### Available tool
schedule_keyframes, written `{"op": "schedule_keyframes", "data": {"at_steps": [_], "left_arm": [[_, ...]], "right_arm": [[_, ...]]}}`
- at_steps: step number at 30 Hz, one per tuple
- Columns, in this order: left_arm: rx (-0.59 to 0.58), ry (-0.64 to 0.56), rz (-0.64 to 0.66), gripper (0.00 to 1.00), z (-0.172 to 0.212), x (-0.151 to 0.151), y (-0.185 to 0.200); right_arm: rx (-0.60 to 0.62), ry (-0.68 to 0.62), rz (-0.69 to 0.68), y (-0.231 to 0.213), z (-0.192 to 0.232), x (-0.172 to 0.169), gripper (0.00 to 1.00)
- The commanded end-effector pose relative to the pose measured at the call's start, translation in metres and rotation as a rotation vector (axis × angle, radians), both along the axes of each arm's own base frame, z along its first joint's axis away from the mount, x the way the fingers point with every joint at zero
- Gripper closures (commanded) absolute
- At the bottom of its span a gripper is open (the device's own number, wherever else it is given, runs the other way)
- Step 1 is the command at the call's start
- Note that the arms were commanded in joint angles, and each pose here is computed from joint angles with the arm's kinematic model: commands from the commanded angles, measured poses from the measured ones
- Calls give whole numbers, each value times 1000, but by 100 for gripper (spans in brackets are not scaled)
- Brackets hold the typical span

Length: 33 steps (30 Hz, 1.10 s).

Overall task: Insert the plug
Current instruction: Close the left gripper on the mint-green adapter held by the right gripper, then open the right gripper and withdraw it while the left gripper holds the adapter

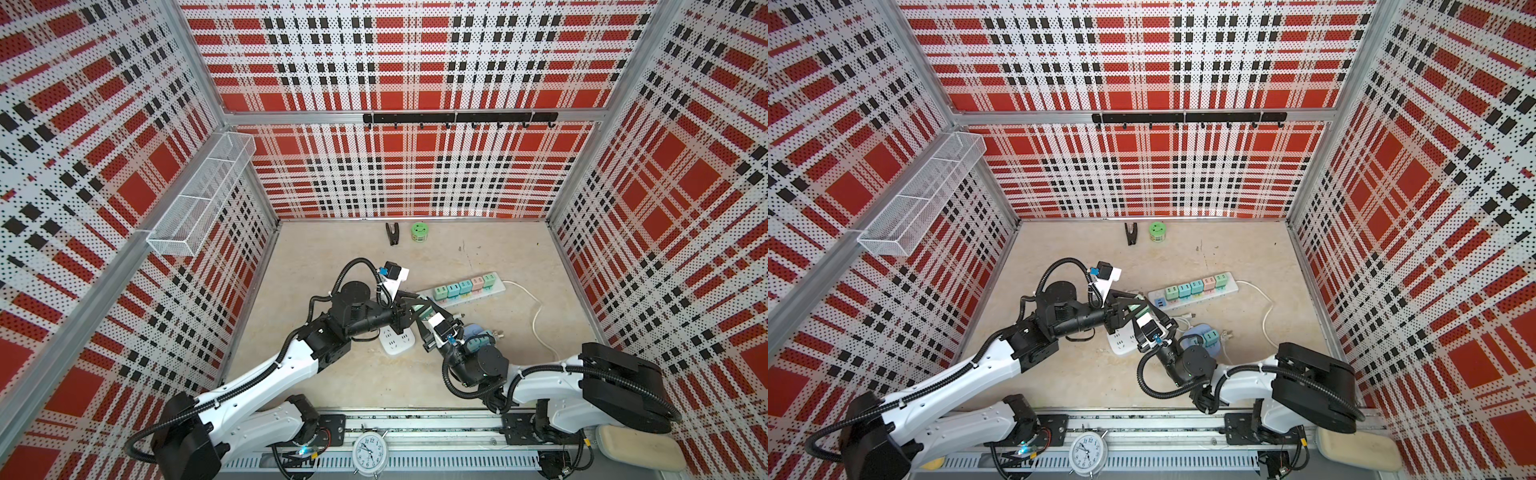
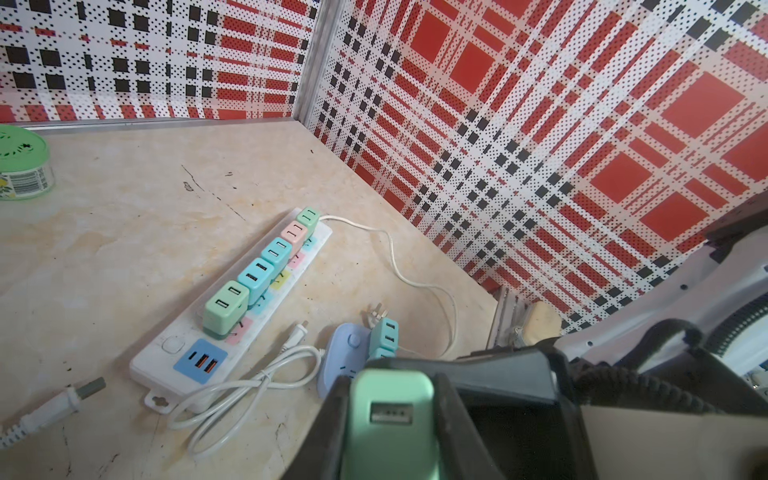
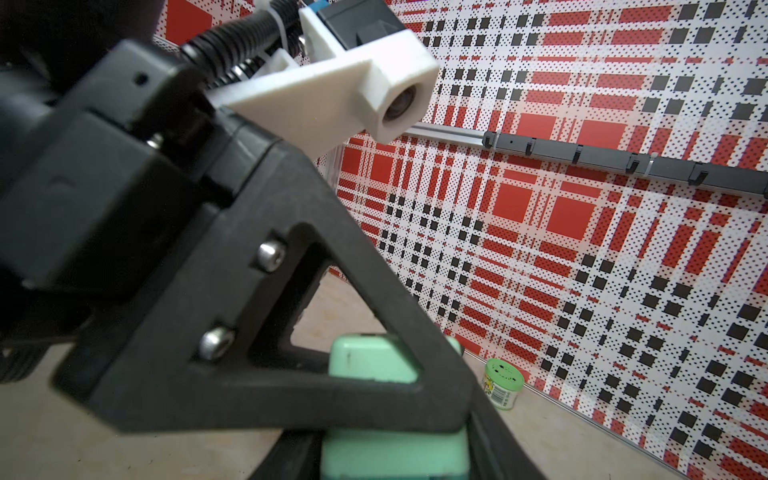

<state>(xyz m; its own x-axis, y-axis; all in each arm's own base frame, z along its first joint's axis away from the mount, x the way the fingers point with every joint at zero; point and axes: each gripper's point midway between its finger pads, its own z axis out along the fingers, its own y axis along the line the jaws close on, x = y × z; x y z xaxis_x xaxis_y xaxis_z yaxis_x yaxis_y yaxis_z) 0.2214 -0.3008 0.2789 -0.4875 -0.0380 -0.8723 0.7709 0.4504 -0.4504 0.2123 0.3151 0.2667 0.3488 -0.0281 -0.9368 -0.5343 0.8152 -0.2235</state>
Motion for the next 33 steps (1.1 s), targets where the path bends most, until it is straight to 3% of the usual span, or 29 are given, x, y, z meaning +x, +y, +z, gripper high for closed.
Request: {"op": "schedule_keyframes", "data": {"at_steps": [1,2,3,4,5,13,17,24,33], "left_arm": [[-2,-22,3,100,8,-2,1],[10,-42,7,100,7,-1,1],[22,-60,13,100,6,1,2],[38,-76,20,100,3,2,3],[59,-94,32,100,-1,5,4],[267,-205,56,100,-40,18,13],[329,-255,67,100,-50,22,18],[379,-233,38,100,-89,20,18],[373,-165,3,100,-142,10,16]], "right_arm": [[66,-31,3,-1,21,-2,37],[75,-30,11,-5,21,-4,20],[88,-29,16,-9,22,-6,9],[98,-22,26,-12,21,-8,2],[106,-14,36,-15,21,-10,0],[137,67,65,-43,10,-20,0],[148,84,1,-70,9,-20,0],[164,188,-203,-127,-3,7,0],[279,339,-302,-194,-39,35,0]]}}
